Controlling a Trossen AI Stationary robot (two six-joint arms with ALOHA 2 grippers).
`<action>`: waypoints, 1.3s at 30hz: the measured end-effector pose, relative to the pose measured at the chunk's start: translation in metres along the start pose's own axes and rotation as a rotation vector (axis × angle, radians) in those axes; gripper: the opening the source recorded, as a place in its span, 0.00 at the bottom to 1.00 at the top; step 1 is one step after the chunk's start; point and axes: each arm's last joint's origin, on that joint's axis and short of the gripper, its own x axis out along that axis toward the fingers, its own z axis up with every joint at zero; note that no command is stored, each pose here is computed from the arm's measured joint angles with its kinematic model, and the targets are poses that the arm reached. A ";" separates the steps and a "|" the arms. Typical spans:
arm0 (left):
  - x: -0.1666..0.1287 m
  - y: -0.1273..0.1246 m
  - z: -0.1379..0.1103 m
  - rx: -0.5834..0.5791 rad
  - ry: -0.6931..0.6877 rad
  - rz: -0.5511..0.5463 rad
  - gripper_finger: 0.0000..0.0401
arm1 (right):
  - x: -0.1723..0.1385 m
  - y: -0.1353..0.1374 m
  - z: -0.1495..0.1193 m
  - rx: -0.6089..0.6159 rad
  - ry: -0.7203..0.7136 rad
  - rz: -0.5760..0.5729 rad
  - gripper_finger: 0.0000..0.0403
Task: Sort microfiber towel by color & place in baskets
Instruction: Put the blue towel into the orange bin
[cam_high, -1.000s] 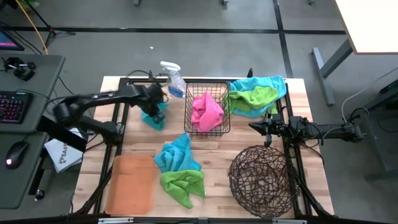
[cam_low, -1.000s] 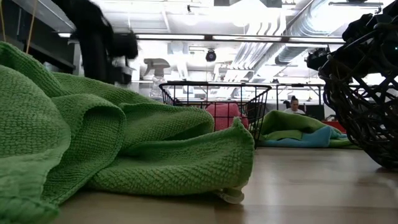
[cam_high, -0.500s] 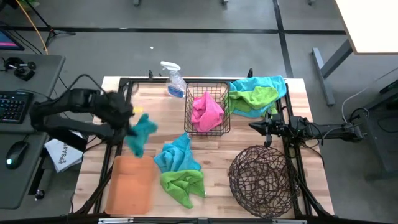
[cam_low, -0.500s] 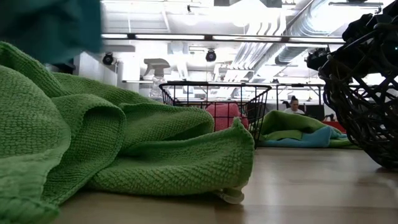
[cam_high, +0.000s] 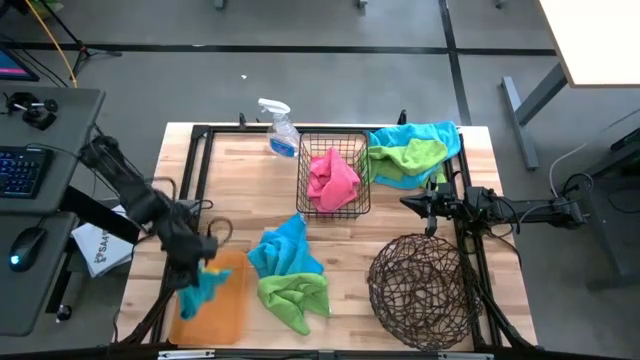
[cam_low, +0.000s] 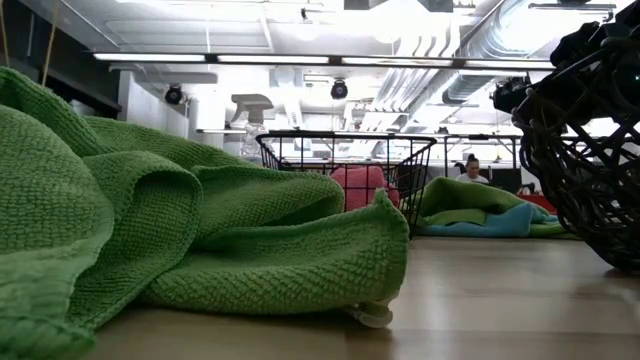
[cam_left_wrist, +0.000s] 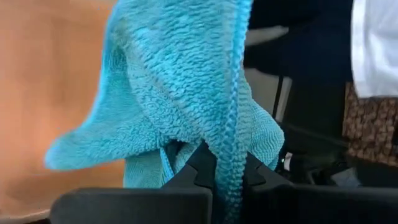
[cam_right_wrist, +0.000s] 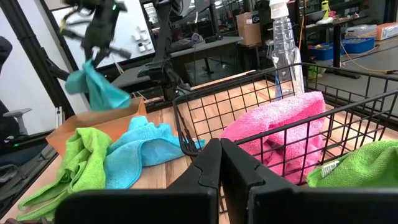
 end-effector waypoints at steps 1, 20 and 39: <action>0.009 0.000 -0.002 -0.007 0.013 0.004 0.00 | 0.000 0.000 0.000 0.000 0.000 0.000 0.00; 0.077 0.019 -0.007 -0.128 -0.002 0.103 0.24 | 0.000 0.000 0.000 0.000 0.000 0.000 0.00; 0.047 0.016 0.024 -0.173 -0.021 -0.075 0.63 | 0.000 0.000 0.000 0.000 0.000 0.000 0.00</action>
